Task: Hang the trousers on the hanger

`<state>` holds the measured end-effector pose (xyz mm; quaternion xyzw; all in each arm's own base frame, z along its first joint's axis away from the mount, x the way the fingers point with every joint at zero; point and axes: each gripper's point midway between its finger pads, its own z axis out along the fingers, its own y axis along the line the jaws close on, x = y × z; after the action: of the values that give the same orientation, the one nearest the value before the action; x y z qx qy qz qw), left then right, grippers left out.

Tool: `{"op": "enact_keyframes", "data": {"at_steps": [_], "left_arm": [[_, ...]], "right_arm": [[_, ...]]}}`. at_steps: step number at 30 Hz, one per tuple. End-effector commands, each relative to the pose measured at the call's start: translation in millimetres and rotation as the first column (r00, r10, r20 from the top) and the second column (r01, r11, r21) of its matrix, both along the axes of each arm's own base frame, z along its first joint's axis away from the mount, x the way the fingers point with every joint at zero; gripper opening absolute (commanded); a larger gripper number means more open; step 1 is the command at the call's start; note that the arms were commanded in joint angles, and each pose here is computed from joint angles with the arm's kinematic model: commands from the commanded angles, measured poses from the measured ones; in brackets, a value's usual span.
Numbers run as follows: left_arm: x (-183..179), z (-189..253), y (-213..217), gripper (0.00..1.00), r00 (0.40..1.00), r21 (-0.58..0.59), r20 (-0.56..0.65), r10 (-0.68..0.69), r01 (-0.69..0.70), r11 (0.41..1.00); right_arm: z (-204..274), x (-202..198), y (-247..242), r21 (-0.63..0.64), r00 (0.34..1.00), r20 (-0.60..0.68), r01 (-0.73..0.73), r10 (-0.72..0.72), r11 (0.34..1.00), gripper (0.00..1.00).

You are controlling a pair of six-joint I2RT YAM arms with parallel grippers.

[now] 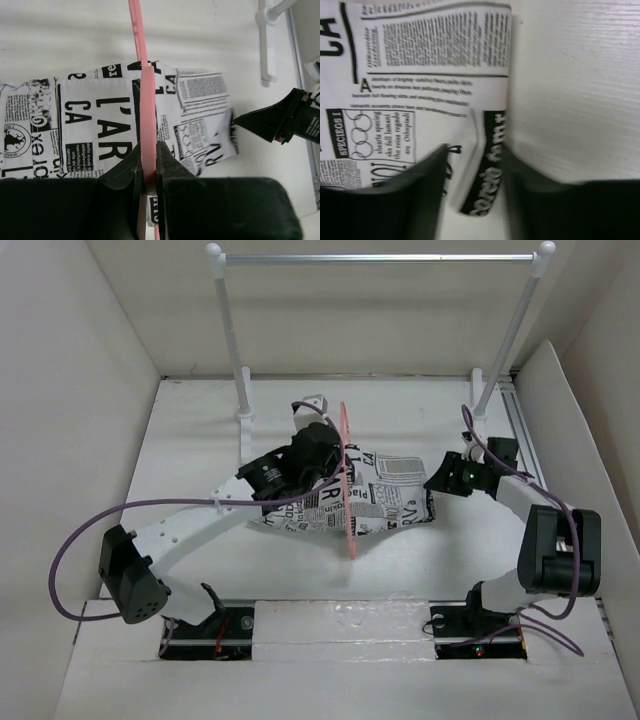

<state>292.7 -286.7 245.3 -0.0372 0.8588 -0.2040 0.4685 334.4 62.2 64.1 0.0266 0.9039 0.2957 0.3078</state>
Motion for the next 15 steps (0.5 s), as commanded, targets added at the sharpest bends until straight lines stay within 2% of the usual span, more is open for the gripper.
{"op": "enact_keyframes", "data": {"at_steps": [1,3,4,6,7,9,10,12,13,15], "left_arm": [[4.1,63.5,-7.5,0.0,0.997,-0.095,0.083,0.007,0.001,0.995],[3.7,86.5,-9.4,0.0,0.994,-0.133,0.11,0.001,0.014,0.991],[3.9,95.4,-9.5,0.0,0.993,-0.142,0.121,0.001,0.017,0.99],[4.5,108.7,-9.0,0.0,0.991,-0.142,0.132,0.001,0.018,0.99],[5.6,131.4,-9.3,0.0,0.986,-0.165,0.165,0.002,0.026,0.986],[5.9,142.1,-11.6,0.0,0.985,-0.16,0.172,-0.011,0.039,0.986],[6.1,161.9,-12.4,0.0,0.98,-0.186,0.198,-0.011,0.048,0.981],[7.3,169.8,-19.9,0.0,0.977,-0.184,0.209,-0.038,0.078,0.98],[6.9,190.4,-20.5,0.0,0.971,-0.213,0.236,-0.036,0.088,0.973],[10.0,193.1,-27.5,0.0,0.972,-0.198,0.231,-0.053,0.101,0.975]], "right_arm": [[49.7,-5.5,11.0,-0.015,0.985,0.135,-0.109,0.11,0.994,0.65],[90.8,-12.6,16.6,-0.034,0.968,0.21,-0.132,0.136,0.991,0.71],[109.3,-15.5,21.7,-0.044,0.957,0.248,-0.146,0.152,0.988,0.77],[142.6,-24.9,29.4,-0.079,0.927,0.319,-0.183,0.199,0.98,0.81],[181.7,-33.6,46.1,-0.091,0.875,0.415,-0.235,0.252,0.968,0.85],[220.3,-44.2,72.7,-0.104,0.794,0.517,-0.312,0.32,0.944,0.89],[246.1,-55.0,88.7,-0.061,0.77,0.557,-0.334,0.31,0.94,0.92],[280.3,-76.7,132.0,-0.047,0.668,0.645,-0.451,0.372,0.891,0.94],[292.6,-82.8,143.6,-0.019,0.659,0.66,-0.465,0.361,0.885,0.94],[318.0,-100.6,172.4,-0.015,0.598,0.702,-0.53,0.387,0.848,0.95]]}}
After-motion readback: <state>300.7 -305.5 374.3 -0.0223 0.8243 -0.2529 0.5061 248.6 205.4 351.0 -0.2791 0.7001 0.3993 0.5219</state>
